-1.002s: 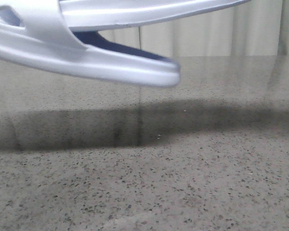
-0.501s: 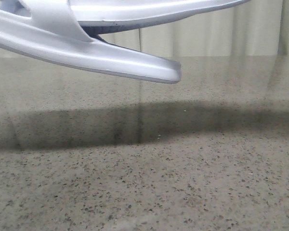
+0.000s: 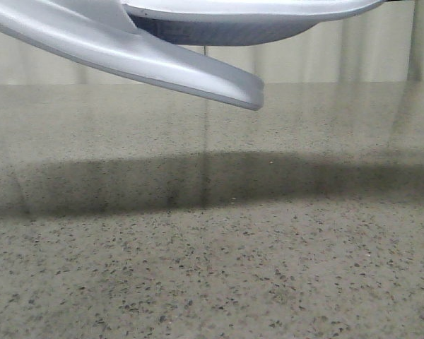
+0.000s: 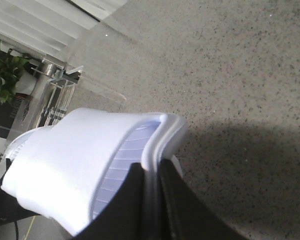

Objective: Insert blue slippers together front up

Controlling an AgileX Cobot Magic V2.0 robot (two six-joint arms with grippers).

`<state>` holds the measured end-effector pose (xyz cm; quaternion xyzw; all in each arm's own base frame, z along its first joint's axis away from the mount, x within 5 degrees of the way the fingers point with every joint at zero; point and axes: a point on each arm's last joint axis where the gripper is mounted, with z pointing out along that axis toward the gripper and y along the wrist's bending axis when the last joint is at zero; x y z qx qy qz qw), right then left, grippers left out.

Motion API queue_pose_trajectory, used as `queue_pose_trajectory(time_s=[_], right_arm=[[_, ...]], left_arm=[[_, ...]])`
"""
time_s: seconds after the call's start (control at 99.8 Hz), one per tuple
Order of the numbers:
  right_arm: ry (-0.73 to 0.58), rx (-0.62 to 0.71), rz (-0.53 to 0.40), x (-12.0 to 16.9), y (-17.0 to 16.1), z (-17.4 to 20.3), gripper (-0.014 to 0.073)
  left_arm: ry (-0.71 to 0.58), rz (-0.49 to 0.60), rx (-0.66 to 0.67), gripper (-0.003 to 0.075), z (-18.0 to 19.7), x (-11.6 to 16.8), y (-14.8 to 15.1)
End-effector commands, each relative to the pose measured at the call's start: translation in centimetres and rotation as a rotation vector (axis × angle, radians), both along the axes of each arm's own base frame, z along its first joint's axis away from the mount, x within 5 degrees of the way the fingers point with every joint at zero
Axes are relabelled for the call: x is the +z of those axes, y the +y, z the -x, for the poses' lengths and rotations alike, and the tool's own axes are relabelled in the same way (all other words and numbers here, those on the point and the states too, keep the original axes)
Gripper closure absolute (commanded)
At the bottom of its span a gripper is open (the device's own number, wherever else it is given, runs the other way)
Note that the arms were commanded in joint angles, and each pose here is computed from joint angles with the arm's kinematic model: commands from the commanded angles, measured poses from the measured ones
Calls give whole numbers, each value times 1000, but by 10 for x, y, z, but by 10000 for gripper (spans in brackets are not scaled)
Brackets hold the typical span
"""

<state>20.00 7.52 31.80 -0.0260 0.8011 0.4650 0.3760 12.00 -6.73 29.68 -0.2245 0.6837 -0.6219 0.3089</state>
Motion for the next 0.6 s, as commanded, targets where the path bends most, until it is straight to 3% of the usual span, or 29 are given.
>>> queue_pose_trajectory(time_s=[0.0,0.21,0.421,0.591], right_arm=[[-74,174,-128,23,12,13,701],[-103,193,-148,26,13,14,701],[-213,134,-46,24,9,8,692],[-273,38,86,22,1,4,503]], left_arm=[[-58,153,-149,704,9,24,-9],[-49,162,-153,704,10,24,-9],[-63,133,-133,704,8,23,-8],[-58,110,-117,704,7,21,-8]])
